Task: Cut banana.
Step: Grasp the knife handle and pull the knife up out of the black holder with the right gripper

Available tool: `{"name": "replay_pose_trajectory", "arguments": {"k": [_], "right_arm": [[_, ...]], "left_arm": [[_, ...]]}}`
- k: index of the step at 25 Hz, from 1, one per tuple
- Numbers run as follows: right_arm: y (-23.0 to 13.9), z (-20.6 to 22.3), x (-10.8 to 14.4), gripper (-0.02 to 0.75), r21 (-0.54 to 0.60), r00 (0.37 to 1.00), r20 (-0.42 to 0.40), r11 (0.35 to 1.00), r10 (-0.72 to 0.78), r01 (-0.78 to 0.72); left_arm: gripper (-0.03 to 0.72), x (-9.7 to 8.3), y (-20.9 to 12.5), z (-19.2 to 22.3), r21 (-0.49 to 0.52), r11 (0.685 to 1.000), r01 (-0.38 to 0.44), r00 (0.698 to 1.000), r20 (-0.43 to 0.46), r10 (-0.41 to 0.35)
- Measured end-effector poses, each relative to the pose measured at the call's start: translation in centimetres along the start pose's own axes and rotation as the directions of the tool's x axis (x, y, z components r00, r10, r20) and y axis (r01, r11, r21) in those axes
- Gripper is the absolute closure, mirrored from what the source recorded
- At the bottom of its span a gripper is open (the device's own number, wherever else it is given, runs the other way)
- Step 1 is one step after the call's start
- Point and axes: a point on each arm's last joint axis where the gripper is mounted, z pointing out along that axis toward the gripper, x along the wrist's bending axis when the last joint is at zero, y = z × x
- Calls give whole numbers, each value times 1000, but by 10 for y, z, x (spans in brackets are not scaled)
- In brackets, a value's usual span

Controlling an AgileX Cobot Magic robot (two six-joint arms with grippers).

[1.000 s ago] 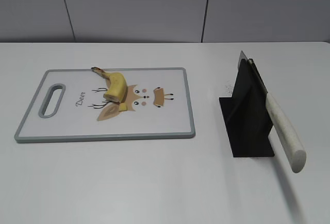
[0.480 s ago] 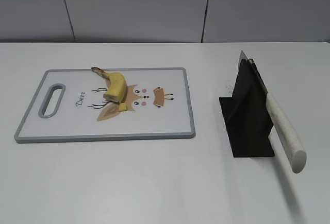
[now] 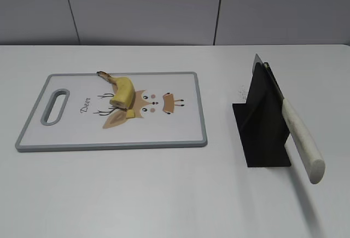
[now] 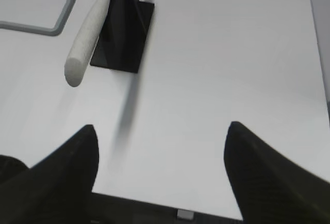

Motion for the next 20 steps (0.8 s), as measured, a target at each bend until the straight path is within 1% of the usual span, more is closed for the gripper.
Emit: {"name": "replay_pose_trajectory", "arguments": {"k": [4, 8, 14, 20], "right_arm": [[19, 8, -2, 153, 125, 999, -22, 992, 32, -29], [37, 14, -4, 153, 201, 997, -39, 978, 60, -51], [57, 24, -3, 153, 264, 991, -79, 961, 106, -82], [77, 42, -4, 153, 342, 984, -81, 931, 162, -125]], "left_arm": [[97, 0, 0, 0, 0, 1000, 0, 1000, 0, 0], [97, 0, 0, 0, 0, 1000, 0, 1000, 0, 0], [97, 0, 0, 0, 1, 1000, -1, 1000, -2, 1], [82, 0, 0, 0, 1, 1000, -1, 1000, -2, 1]]}}
